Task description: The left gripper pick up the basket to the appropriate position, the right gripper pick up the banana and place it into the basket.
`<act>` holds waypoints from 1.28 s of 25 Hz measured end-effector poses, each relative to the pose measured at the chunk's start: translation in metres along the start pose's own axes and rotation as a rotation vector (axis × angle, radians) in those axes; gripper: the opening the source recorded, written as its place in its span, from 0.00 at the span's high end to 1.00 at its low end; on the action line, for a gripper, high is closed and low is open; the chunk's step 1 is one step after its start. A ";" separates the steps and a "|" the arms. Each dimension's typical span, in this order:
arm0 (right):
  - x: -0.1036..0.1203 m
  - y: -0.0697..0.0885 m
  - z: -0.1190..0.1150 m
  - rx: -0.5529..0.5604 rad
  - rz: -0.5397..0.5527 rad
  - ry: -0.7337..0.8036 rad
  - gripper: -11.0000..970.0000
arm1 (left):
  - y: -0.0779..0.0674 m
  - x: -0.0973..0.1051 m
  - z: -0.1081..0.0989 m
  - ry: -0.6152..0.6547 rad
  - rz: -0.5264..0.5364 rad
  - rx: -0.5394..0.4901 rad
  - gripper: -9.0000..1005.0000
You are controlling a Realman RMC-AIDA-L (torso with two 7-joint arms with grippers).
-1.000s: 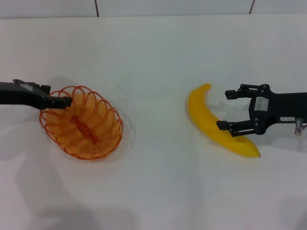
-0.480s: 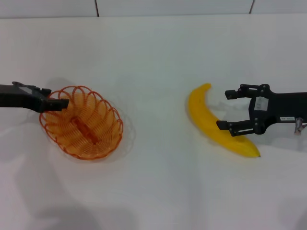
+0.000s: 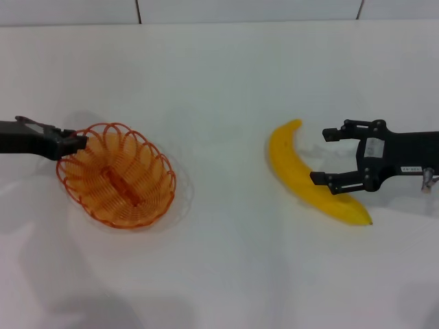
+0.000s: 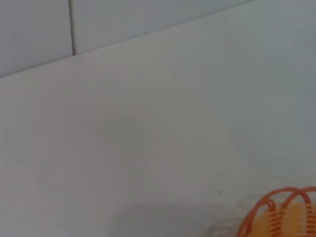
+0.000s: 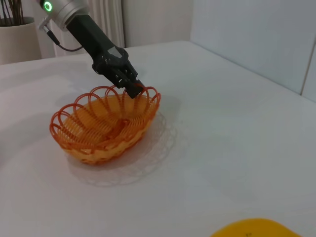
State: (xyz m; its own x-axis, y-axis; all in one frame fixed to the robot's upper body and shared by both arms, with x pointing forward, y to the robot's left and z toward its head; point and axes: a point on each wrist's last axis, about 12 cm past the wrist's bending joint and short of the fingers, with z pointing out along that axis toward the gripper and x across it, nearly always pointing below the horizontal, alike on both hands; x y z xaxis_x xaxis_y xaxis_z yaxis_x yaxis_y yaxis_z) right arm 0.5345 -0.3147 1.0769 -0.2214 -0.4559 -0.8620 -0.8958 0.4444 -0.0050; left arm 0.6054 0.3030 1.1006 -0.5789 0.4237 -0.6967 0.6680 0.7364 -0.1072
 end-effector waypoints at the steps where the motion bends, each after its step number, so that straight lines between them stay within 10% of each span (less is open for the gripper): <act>1: 0.000 0.000 0.000 0.000 0.000 0.000 0.08 | 0.000 0.001 0.000 0.001 0.005 0.000 0.58; 8: 0.001 0.001 0.000 0.000 0.003 0.000 0.08 | -0.001 0.001 0.000 0.007 0.036 0.003 0.90; 21: 0.002 0.001 0.000 -0.001 0.006 0.001 0.09 | -0.013 -0.020 -0.035 -0.139 0.076 0.137 0.93; 32: 0.000 0.000 0.003 -0.021 -0.010 0.020 0.09 | -0.013 -0.027 -0.017 -0.212 -0.074 0.134 0.94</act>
State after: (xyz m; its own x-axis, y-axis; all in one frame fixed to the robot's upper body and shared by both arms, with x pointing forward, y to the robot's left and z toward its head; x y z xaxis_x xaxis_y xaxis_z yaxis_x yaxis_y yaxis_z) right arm 0.5353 -0.3127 1.0753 -0.2197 -0.4757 -0.8517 -0.9058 0.4237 -0.0030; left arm 0.6046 0.2912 1.1325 -0.5271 0.2412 -0.8149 0.6919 0.6785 -0.2467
